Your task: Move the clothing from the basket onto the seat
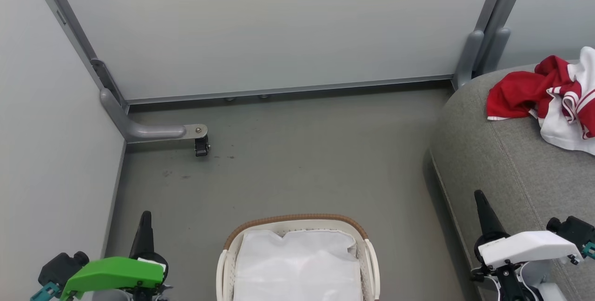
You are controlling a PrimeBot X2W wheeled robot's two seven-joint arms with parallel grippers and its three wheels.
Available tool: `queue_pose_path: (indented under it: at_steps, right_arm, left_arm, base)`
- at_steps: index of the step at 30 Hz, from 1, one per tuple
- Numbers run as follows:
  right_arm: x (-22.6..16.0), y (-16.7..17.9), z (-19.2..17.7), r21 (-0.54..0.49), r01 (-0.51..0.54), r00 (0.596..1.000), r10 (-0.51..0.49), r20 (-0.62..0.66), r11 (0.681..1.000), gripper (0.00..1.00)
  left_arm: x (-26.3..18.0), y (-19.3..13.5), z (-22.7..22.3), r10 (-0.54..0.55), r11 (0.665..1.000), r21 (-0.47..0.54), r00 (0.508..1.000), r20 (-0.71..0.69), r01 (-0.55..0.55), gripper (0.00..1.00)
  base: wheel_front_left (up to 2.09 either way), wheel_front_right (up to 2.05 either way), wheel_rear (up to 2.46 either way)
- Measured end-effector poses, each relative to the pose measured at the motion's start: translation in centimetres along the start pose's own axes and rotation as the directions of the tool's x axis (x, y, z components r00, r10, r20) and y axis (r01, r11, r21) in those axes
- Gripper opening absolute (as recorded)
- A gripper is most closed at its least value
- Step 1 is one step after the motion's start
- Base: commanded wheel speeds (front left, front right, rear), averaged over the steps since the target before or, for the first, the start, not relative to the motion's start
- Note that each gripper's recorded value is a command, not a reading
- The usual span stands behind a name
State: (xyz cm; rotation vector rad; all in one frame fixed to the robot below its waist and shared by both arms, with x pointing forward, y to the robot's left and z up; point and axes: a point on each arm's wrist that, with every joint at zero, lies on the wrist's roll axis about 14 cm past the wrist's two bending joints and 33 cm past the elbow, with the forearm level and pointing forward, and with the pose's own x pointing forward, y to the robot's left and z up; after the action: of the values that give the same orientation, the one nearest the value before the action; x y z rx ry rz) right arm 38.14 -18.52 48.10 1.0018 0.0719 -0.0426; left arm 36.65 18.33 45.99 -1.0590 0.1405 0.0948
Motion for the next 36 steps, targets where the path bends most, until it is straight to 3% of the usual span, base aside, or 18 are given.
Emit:
queue_pose_path:
  at_steps: [18, 36]
  right_arm:
    - [0.2, 0.2, 0.7, 0.181, -0.008, 1.000, 0.007, 0.008, 0.983, 0.00]
    - [0.3, 0.5, 1.3, 0.334, -0.025, 1.000, 0.022, 0.013, 0.942, 0.00]
  left_arm:
    - [0.4, -0.7, 1.0, -0.028, 0.986, -0.163, 1.000, 0.009, 0.029, 0.00]
    - [0.8, -1.6, 2.0, -0.064, 0.952, -0.299, 0.998, 0.027, 0.069, 0.00]
  base:
    - [0.00, 0.00, 0.00]
    - [0.00, 0.00, 0.00]
